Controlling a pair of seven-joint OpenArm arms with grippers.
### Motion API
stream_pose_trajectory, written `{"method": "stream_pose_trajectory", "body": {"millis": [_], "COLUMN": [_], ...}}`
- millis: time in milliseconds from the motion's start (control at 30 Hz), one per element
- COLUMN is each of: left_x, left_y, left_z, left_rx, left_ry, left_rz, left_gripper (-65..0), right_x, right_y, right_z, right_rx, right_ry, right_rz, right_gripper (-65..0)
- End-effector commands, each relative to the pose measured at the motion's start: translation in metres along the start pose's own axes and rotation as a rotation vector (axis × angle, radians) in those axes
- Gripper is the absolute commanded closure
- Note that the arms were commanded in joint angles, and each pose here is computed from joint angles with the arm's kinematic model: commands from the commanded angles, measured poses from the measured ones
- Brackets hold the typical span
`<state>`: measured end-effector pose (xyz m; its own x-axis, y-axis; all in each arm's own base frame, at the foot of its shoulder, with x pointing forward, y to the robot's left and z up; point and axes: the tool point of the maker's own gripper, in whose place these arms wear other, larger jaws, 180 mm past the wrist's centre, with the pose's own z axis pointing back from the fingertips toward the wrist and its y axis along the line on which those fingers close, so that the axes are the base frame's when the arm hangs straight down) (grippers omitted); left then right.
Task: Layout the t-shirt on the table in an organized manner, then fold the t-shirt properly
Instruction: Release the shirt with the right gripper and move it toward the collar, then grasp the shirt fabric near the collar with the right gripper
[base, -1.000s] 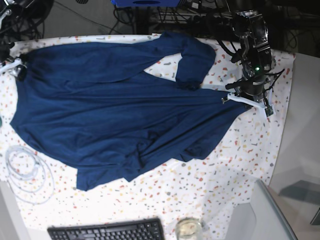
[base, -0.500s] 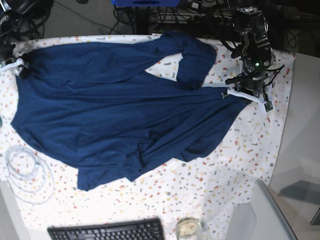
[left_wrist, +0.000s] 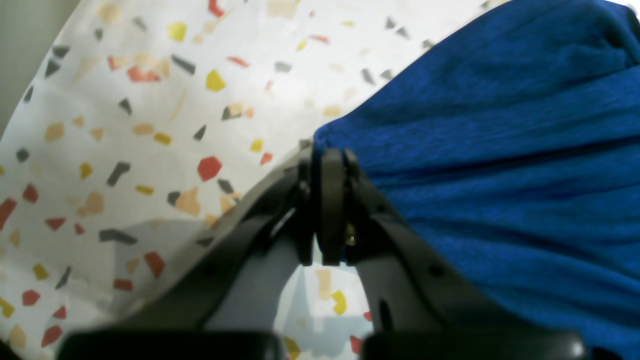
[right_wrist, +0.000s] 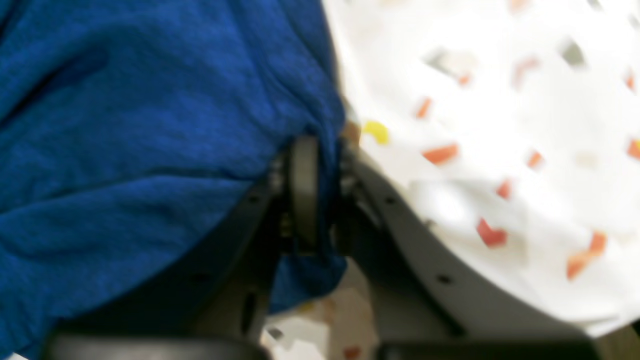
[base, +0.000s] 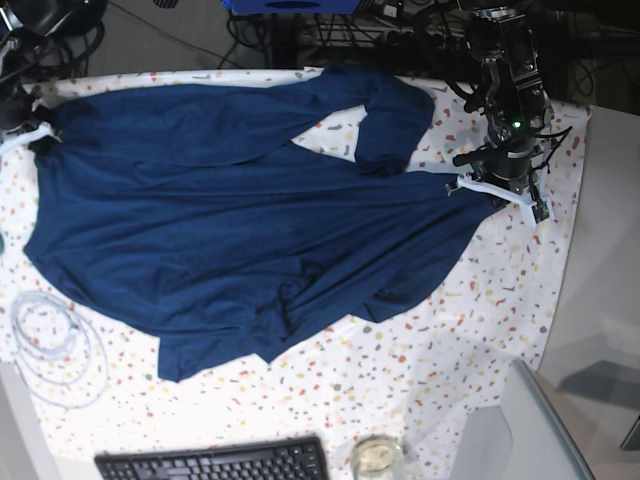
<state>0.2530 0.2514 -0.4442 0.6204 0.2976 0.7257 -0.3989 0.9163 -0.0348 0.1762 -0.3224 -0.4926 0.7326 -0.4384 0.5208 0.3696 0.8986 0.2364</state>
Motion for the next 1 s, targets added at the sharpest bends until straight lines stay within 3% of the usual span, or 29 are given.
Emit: {"method": "stream_pose_trajectory", "body": {"millis": [0, 233, 367, 567, 667, 733, 800, 967], "left_x": [0.016, 0.023, 0.046, 0.080, 0.083, 0.083, 0.081, 0.070], "left_y": [0.001, -0.004, -0.019, -0.071, -0.089, -0.095, -0.102, -0.098], "left_z": [0.001, 0.000, -0.007, -0.011, -0.020, -0.027, -0.029, -0.030], "left_rx": [0.003, -0.007, -0.031, -0.138, -0.168, -0.175, -0.180, -0.173], "left_ry": [-0.050, -0.063, -0.108, -0.168, -0.158, -0.146, -0.136, -0.114], "left_rz": [-0.003, -0.002, 0.017, -0.018, -0.027, -0.018, -0.002, -0.007], "left_gripper": [0.0, 0.0, 0.0, 0.0, 0.0, 0.0, 0.0, 0.0], "right_x": [0.018, 0.073, 0.108, 0.117, 0.134, 0.144, 0.149, 0.116], "right_y": [-0.006, -0.015, -0.009, 0.022, 0.025, 0.031, 0.038, 0.048], "right_z": [0.006, 0.009, 0.003, -0.027, -0.037, -0.040, -0.040, -0.017], "right_rx": [-0.011, -0.027, -0.007, 0.069, 0.035, 0.036, 0.033, 0.000], "right_ry": [-0.047, -0.105, -0.115, -0.023, -0.046, -0.063, -0.041, 0.046], "right_rz": [0.021, 0.065, 0.110, 0.214, 0.176, 0.204, 0.305, 0.594], "right_gripper": [-0.3, 0.0, 0.0, 0.0, 0.0, -0.9, -7.4, -40.2]}}
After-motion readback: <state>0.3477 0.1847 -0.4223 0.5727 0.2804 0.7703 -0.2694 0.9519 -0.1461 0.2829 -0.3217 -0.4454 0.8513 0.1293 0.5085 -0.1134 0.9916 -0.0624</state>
